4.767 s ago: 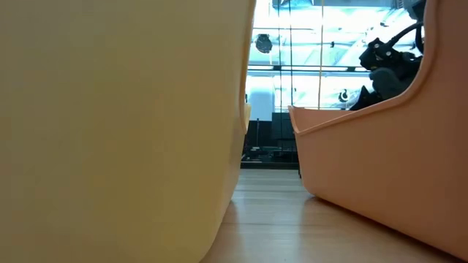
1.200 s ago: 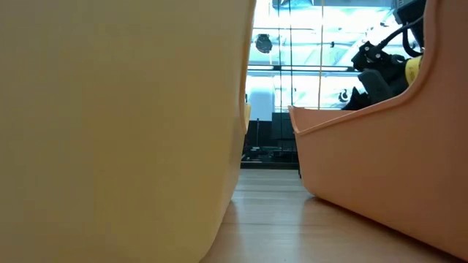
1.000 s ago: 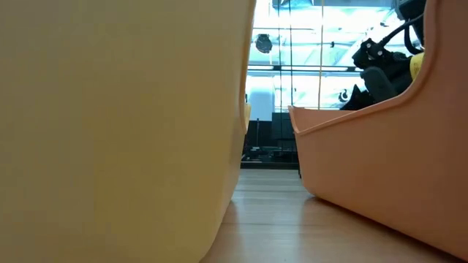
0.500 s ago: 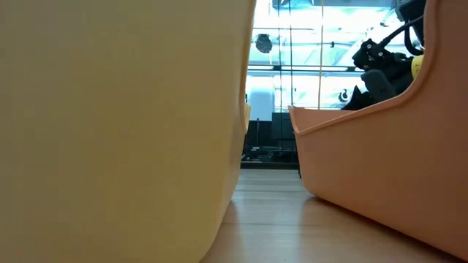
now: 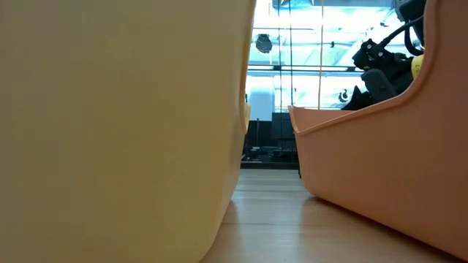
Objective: Sort batteries
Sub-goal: Put the silver battery into the yellow bin
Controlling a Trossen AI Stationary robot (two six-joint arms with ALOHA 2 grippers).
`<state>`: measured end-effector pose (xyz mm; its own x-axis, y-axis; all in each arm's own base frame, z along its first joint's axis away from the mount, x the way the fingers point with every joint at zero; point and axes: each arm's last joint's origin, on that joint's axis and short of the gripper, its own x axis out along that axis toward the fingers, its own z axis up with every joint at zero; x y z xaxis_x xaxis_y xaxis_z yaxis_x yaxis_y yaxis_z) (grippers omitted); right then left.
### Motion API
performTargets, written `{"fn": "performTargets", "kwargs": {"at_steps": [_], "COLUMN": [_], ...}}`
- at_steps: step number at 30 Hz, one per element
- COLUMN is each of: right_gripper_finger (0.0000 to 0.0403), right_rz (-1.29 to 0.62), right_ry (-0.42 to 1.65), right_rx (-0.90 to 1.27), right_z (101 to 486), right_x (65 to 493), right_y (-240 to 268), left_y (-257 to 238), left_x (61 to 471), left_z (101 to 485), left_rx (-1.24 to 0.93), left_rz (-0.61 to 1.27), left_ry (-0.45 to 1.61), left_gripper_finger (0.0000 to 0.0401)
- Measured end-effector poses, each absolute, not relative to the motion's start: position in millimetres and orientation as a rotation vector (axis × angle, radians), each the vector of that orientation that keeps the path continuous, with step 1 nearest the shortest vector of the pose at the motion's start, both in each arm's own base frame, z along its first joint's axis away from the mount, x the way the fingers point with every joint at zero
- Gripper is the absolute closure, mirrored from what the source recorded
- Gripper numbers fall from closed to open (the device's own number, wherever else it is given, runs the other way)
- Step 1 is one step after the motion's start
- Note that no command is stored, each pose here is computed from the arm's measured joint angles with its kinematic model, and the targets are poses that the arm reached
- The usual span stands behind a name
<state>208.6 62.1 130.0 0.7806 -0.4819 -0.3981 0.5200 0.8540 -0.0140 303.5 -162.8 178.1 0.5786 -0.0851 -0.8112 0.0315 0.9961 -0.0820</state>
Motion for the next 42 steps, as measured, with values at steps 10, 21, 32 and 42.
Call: {"fn": "performTargets", "kwargs": {"at_steps": [10, 21, 32, 42], "right_gripper_finger": [0.0275, 0.0275, 0.0275, 0.0275], "right_rz": [-0.542, -0.542, -0.522, -0.514], "right_ry": [0.403, 0.403, 0.411, 0.422], "right_rx": [0.098, 0.098, 0.103, 0.072], "right_z": [130, 130, 130, 129], "right_x": [209, 209, 209, 209], "right_y": [62, 62, 63, 63], "left_y": [-163, -161, -62, 15], "left_x": [303, 305, 282, 268], "left_z": [178, 219, 222, 187], "left_rx": [-0.038, 0.097, 0.115, -0.059], "left_rz": [-0.087, -0.09, 0.19, 0.334], "left_ry": [0.955, 0.856, 0.89, 0.92], "left_gripper_finger": [0.0324, 0.0274, 0.0284, 0.0268]}}
